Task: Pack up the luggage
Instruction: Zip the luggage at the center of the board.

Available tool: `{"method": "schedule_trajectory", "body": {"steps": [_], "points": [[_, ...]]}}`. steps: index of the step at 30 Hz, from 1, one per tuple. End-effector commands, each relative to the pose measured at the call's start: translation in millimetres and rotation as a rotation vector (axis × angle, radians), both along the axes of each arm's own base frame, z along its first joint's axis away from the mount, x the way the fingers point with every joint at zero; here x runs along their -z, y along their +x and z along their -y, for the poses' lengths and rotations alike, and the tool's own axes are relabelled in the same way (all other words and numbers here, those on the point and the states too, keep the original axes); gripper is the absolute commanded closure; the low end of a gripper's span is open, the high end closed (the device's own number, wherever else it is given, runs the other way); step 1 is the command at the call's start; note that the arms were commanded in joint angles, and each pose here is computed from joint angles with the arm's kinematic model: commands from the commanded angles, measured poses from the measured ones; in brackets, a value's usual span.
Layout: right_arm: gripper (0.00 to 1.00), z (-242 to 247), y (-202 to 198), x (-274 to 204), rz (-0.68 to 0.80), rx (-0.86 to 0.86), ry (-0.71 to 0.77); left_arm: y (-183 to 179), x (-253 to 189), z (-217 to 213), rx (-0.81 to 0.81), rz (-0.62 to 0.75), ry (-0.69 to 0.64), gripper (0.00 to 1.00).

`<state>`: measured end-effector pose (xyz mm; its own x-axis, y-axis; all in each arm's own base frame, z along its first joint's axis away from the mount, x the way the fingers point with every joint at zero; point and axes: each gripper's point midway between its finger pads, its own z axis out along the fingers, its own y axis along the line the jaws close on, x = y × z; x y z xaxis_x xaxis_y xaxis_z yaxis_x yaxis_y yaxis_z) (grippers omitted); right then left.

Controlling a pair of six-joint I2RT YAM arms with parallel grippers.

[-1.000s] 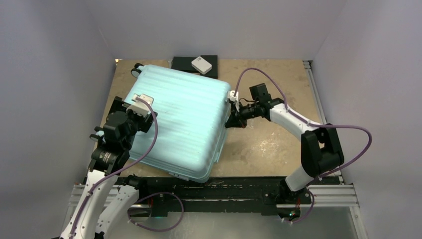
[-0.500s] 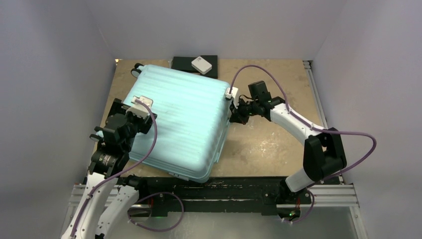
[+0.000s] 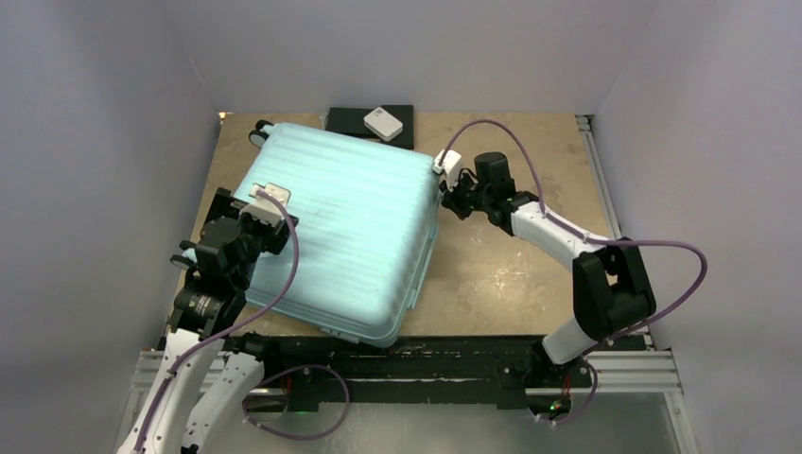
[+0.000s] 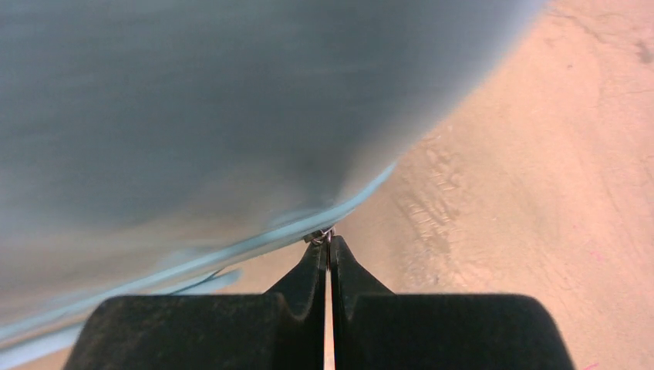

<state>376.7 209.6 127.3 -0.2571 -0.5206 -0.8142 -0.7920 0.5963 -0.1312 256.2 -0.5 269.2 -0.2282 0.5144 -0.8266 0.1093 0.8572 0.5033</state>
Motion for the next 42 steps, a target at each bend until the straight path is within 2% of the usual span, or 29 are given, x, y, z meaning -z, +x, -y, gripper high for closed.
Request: {"method": "schedule_trajectory", "body": {"steps": [1, 6, 13, 16, 19, 23, 25, 28, 31, 35, 38, 42], "points": [[1.00, 20, 54, -30, 0.163, 0.176, 0.058, -21, 69, -2, 0.018, -0.257, 0.056, 0.01], [1.00, 21, 69, -23, 0.157, 0.149, 0.068, -23, 70, -3, 0.018, -0.256, 0.059, 0.01], [1.00, -7, 68, -3, 0.200, -0.150, 0.029, -23, 70, -3, 0.014, -0.249, 0.053, 0.01], [1.00, -15, 66, 0, 0.205, -0.241, 0.056, -21, 59, -7, -0.010, -0.228, 0.063, 0.01], [1.00, -20, 65, 1, 0.193, -0.284, 0.078, -24, 28, -14, -0.023, -0.198, 0.096, 0.01], [1.00, -23, 65, -2, 0.194, -0.292, 0.101, -47, -21, -13, 0.033, -0.251, 0.123, 0.03], [1.00, -24, 67, -3, 0.190, -0.290, 0.111, -73, -28, -10, 0.114, -0.333, 0.154, 0.07], [1.00, -25, 68, -4, 0.185, -0.292, 0.121, -100, -42, -19, 0.129, -0.340, 0.193, 0.12], [1.00, -26, 69, 0, 0.169, -0.293, 0.122, -122, -28, -47, 0.041, -0.422, 0.298, 0.12], [1.00, -27, 67, 3, 0.156, -0.302, 0.125, -147, 3, -96, -0.175, -0.559, 0.495, 0.11], [1.00, -27, 66, 4, 0.153, -0.304, 0.126, -160, 12, -116, -0.279, -0.584, 0.587, 0.08], [1.00, -28, 66, 3, 0.148, -0.310, 0.130, -157, 11, -126, -0.371, -0.539, 0.613, 0.05]]}}
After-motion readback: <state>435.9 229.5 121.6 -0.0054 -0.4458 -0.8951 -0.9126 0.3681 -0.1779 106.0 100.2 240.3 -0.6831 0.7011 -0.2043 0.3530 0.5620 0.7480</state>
